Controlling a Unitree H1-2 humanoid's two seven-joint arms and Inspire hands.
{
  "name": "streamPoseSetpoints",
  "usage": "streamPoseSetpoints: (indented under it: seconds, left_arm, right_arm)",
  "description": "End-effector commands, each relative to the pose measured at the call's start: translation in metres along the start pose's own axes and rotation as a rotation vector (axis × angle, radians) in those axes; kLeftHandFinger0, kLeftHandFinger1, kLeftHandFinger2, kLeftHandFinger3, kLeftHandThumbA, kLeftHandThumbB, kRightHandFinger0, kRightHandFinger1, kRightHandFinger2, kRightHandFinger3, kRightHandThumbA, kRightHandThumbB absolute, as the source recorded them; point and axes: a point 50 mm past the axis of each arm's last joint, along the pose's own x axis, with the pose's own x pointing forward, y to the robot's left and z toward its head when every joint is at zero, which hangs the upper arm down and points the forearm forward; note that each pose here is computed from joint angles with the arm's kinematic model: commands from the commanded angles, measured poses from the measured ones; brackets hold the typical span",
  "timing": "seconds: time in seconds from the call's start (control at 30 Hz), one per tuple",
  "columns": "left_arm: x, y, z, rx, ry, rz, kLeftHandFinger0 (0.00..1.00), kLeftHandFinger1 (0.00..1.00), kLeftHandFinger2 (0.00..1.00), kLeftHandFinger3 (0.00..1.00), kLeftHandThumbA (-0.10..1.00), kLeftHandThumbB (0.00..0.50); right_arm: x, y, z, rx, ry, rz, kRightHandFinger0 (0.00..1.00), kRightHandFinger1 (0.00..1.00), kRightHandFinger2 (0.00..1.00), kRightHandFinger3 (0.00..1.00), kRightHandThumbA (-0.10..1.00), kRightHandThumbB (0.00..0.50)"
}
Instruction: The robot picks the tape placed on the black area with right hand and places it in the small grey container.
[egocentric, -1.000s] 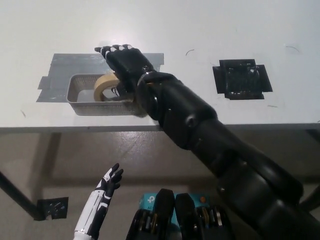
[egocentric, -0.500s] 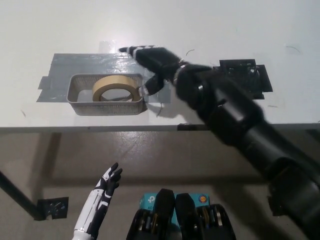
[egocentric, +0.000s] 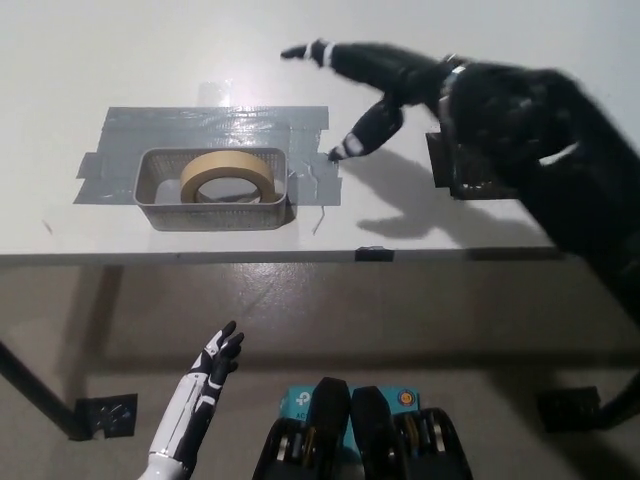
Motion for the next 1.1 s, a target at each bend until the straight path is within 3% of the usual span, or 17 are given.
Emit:
streamPoseSetpoints:
  seconds: [0.0, 0.07, 0.17, 0.33, 0.47, 0.57, 0.63, 0.7, 0.8, 0.97, 1.07]
  left_arm:
    - [0.007, 0.014, 0.013, 0.017, -0.060, 0.021, 1.00, 1.00, 1.00, 1.00, 1.00, 0.120]
    - [0.007, 0.015, 0.012, 0.013, -0.056, 0.024, 1.00, 1.00, 1.00, 1.00, 1.00, 0.128]
    - [0.009, 0.016, 0.012, 0.003, -0.056, 0.029, 1.00, 1.00, 1.00, 1.00, 1.00, 0.116]
    - [0.008, 0.023, 0.010, -0.007, -0.049, 0.054, 1.00, 1.00, 1.00, 1.00, 1.00, 0.116]
    - [0.006, 0.023, 0.007, -0.009, -0.042, 0.063, 1.00, 1.00, 1.00, 1.00, 1.00, 0.106]
    - [0.003, 0.024, 0.003, -0.021, -0.039, 0.067, 1.00, 1.00, 1.00, 1.00, 1.00, 0.100]
    - [0.002, 0.025, 0.001, -0.025, -0.037, 0.068, 1.00, 1.00, 1.00, 1.00, 1.00, 0.110]
    - [0.001, 0.025, 0.000, -0.034, -0.029, 0.074, 1.00, 1.00, 1.00, 1.00, 1.00, 0.116]
    - [0.001, 0.026, 0.000, -0.037, -0.026, 0.074, 1.00, 1.00, 1.00, 1.00, 1.00, 0.117]
    - [0.000, 0.029, -0.003, -0.048, -0.022, 0.084, 1.00, 1.00, 1.00, 1.00, 1.00, 0.106]
    - [-0.001, 0.031, -0.005, -0.046, -0.016, 0.085, 1.00, 1.00, 1.00, 1.00, 0.99, 0.105]
  right_arm:
    - [-0.153, -0.049, 0.041, 0.139, -0.328, -0.067, 1.00, 1.00, 1.00, 1.00, 1.00, 0.439]
    - [-0.182, -0.022, 0.033, 0.177, -0.341, -0.135, 1.00, 1.00, 1.00, 1.00, 1.00, 0.462]
    - [-0.223, 0.027, 0.025, 0.273, -0.339, -0.230, 1.00, 1.00, 1.00, 1.00, 1.00, 0.347]
    - [-0.256, 0.101, 0.001, 0.494, -0.250, -0.340, 1.00, 1.00, 1.00, 1.00, 1.00, 0.342]
    - [-0.272, 0.145, -0.012, 0.648, -0.192, -0.445, 1.00, 1.00, 1.00, 1.00, 1.00, 0.288]
    - [-0.271, 0.175, -0.019, 0.745, -0.159, -0.502, 1.00, 1.00, 1.00, 1.00, 1.00, 0.251]
    - [-0.265, 0.195, -0.028, 0.804, -0.136, -0.538, 1.00, 1.00, 1.00, 1.00, 1.00, 0.184]
    - [-0.260, 0.215, -0.036, 0.886, -0.106, -0.575, 1.00, 1.00, 1.00, 1.00, 1.00, 0.163]
    - [-0.245, 0.246, -0.047, 1.057, -0.049, -0.627, 1.00, 1.00, 1.00, 1.00, 0.98, 0.199]
    - [-0.218, 0.286, -0.054, 1.067, -0.004, -0.605, 1.00, 1.00, 1.00, 1.00, 1.00, 0.122]
    - [-0.210, 0.298, -0.058, 1.078, 0.035, -0.602, 1.00, 1.00, 1.00, 1.00, 1.00, 0.120]
